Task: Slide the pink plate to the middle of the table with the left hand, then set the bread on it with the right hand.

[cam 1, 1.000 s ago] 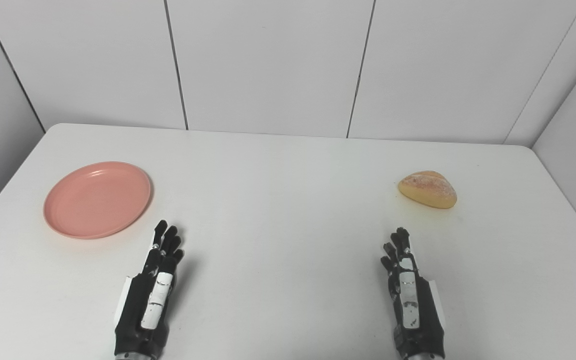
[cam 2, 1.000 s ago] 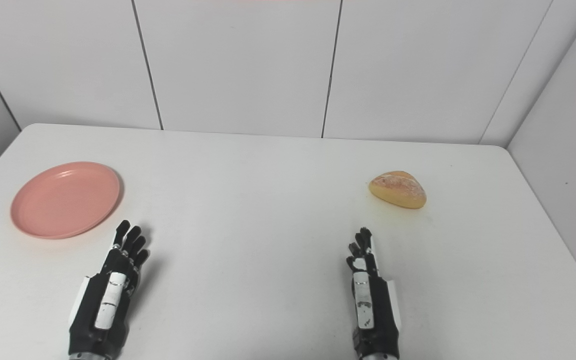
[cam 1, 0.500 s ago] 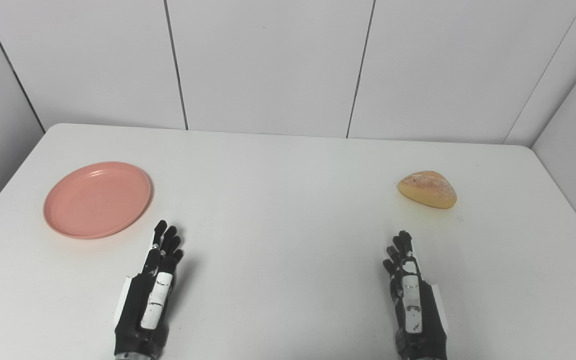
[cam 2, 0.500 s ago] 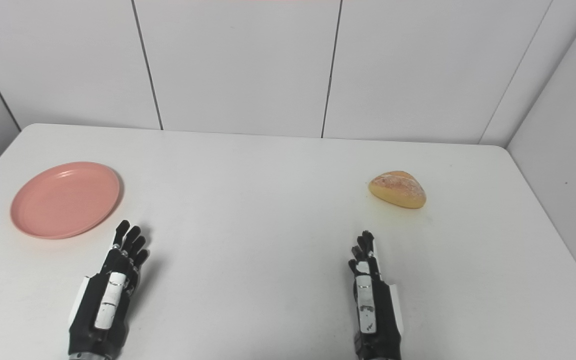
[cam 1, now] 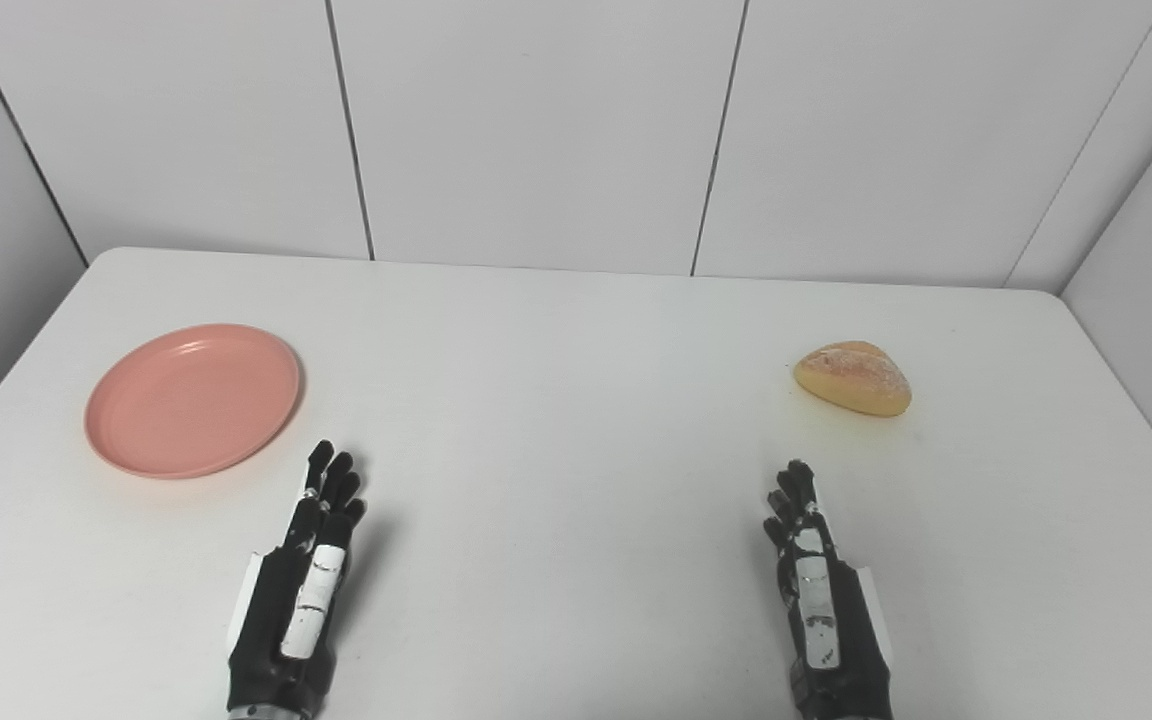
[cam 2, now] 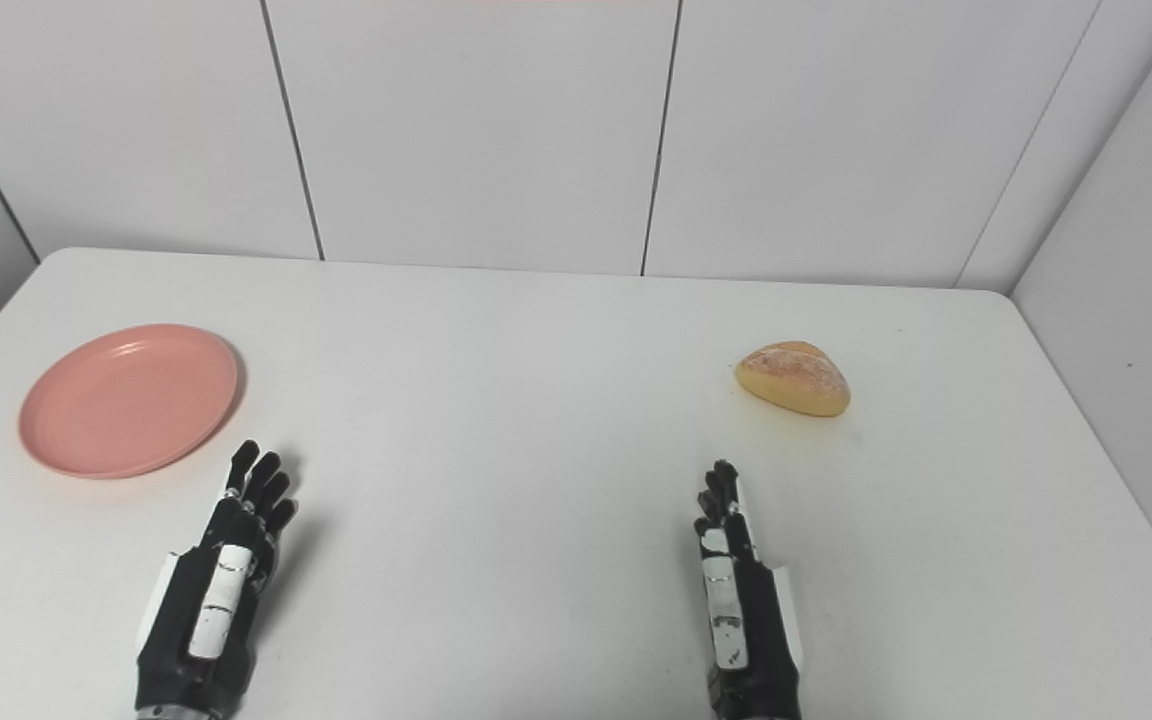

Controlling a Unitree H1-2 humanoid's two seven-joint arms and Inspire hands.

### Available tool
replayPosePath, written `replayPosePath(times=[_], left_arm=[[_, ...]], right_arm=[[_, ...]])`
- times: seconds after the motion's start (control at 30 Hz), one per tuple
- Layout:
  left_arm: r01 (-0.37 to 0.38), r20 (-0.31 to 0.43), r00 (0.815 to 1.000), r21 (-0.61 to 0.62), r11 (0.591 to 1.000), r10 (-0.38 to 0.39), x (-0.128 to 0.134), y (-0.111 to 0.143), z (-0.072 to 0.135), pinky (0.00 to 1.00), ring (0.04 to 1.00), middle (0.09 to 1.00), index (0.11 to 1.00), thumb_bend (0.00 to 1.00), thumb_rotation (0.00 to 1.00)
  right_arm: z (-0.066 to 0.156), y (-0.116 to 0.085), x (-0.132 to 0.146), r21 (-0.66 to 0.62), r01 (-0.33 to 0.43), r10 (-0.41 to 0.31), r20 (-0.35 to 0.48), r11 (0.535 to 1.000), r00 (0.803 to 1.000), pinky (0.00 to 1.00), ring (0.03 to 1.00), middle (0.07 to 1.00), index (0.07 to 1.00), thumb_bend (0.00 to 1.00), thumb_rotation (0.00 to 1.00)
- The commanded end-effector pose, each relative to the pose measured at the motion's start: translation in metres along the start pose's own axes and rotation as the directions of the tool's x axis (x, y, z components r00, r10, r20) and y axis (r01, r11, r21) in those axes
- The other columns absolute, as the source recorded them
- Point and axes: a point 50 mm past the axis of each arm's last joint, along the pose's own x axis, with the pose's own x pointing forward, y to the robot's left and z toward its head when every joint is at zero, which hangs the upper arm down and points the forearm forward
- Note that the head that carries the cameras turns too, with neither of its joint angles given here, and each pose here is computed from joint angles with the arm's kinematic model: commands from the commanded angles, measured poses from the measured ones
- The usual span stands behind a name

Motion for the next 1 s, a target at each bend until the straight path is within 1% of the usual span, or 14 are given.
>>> replayPosePath(times=[0.0,0.13,0.27,0.37,0.47,0.67,0.83,0.97], left_arm=[[0.004,0.031,1.000,-0.013,1.000,-0.004,0.001,-0.003,0.004,1.00,0.998,1.000,1.000,0.78,0.78],[0.008,0.033,0.999,-0.016,1.000,-0.007,0.001,-0.009,0.000,1.00,0.995,0.999,1.000,0.77,0.79],[0.012,0.038,0.999,-0.009,1.000,-0.012,0.000,-0.020,-0.007,1.00,0.988,0.990,1.000,0.78,0.79],[0.012,0.044,0.999,-0.009,1.000,-0.012,0.000,-0.030,-0.013,1.00,0.984,0.984,1.000,0.76,0.79],[0.009,0.050,0.999,0.007,1.000,-0.009,0.000,-0.038,-0.017,1.00,0.977,0.983,1.000,0.74,0.80],[0.007,0.057,0.998,0.011,1.000,-0.008,0.001,-0.052,-0.025,1.00,0.971,0.983,1.000,0.74,0.80],[0.006,0.061,0.998,0.016,1.000,-0.007,0.001,-0.061,-0.032,0.98,0.971,0.982,1.000,0.74,0.80],[0.016,0.062,0.998,0.026,1.000,-0.018,0.002,-0.063,-0.038,0.98,0.980,0.986,1.000,0.74,0.80]], right_arm=[[0.006,-0.004,0.005,0.002,-0.011,0.011,0.051,1.000,0.999,1.00,0.995,0.989,0.985,0.82,1.00],[0.005,-0.010,0.003,0.006,-0.019,0.019,0.038,1.000,0.999,1.00,1.000,0.992,0.989,0.83,1.00],[0.000,-0.021,0.002,0.009,-0.023,0.023,0.021,1.000,1.000,1.00,1.000,0.995,0.991,0.84,1.00],[-0.005,-0.030,0.001,0.008,-0.025,0.025,0.012,1.000,1.000,1.00,0.998,0.993,0.990,0.82,1.00],[-0.009,-0.038,0.001,0.010,-0.033,0.033,0.000,0.999,0.999,1.00,1.000,0.998,0.997,0.82,1.00],[-0.019,-0.051,0.002,0.017,-0.046,0.046,-0.019,0.999,0.999,1.00,1.000,1.000,1.000,0.83,1.00],[-0.027,-0.058,0.003,0.022,-0.053,0.054,-0.032,0.998,0.998,1.00,1.000,1.000,1.000,0.84,1.00],[-0.034,-0.061,0.004,0.022,-0.055,0.056,-0.038,0.998,0.998,1.00,1.000,1.000,1.000,0.85,1.00]])
